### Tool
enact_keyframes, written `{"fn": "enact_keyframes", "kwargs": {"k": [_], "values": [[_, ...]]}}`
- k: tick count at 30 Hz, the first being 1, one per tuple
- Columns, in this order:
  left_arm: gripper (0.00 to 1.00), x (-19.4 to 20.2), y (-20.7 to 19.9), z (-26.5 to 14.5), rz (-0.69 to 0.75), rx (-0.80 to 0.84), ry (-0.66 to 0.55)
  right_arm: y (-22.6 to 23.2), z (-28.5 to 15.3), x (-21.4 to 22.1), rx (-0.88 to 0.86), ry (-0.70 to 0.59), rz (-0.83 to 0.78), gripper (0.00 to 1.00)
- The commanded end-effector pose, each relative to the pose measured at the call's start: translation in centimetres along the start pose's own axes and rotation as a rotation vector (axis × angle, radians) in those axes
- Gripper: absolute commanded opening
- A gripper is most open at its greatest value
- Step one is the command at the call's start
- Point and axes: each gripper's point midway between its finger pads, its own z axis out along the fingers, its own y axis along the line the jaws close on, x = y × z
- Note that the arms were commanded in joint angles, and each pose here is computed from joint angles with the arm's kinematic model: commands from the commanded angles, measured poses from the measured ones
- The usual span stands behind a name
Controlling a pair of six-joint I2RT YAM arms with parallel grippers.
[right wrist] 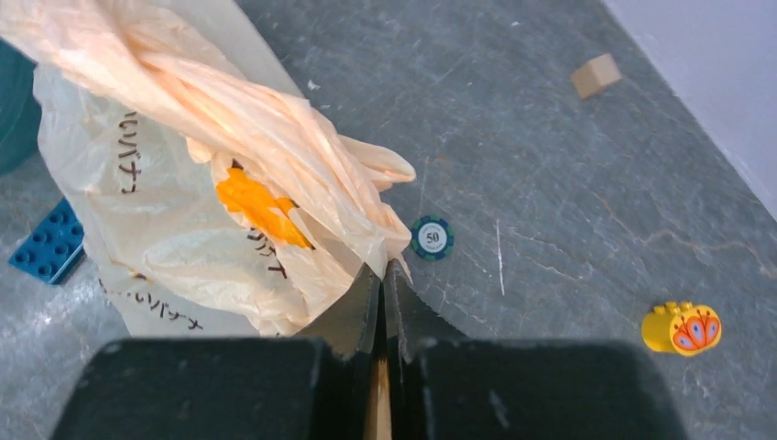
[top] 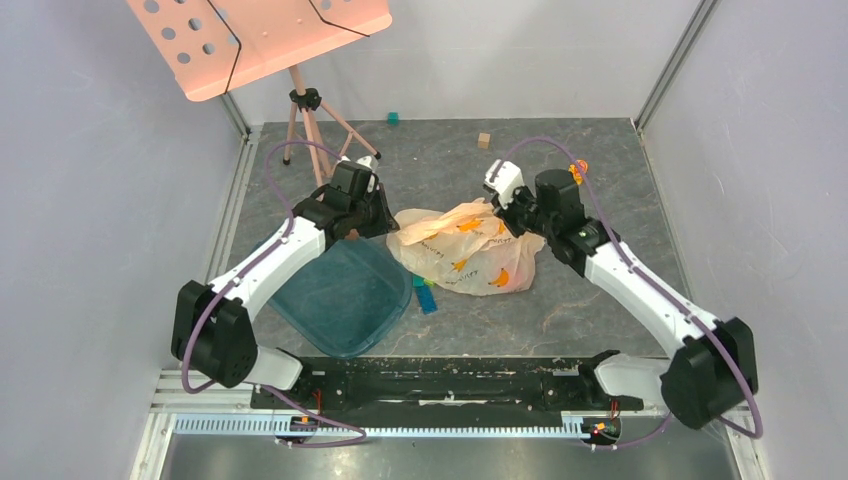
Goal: Take the fake fruits out of the plastic bag
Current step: Untie the plastic bag at the center of the board.
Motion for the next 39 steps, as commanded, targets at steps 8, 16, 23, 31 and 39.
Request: {"fn": "enact_keyframes", "kwargs": {"k": [8, 16, 23, 31, 39], "values": [[0.02, -0.5, 1.0, -2.1, 0.013, -0.023, -0.081, -4.0, -6.1, -1.7, 0.445, -0.37, 0.48, 0.0], [0.02, 0.2, 2.7, -2.3, -0.002, -0.053, -0.073, -5.1, -9.7, 1.5, 0.63, -0.495, 0.787, 0.0], [0.45, -2.1, -1.8, -5.1, 0.096, 0.128, -0.119, -2.5, -7.9, -0.7, 0.419, -0.505, 0.629, 0.0], [0.88, -4.6, -6.6, -12.1, 0.31, 0.293, -0.314, -2.2, -7.3, -1.0, 0.383, -0.495, 0.616, 0.0], [0.92, -2.5, -9.2, -13.1, 0.733, 0.246, -0.537, -2.8, -7.4, -2.6, 0.376, -0.489, 0.623, 0.0]]}}
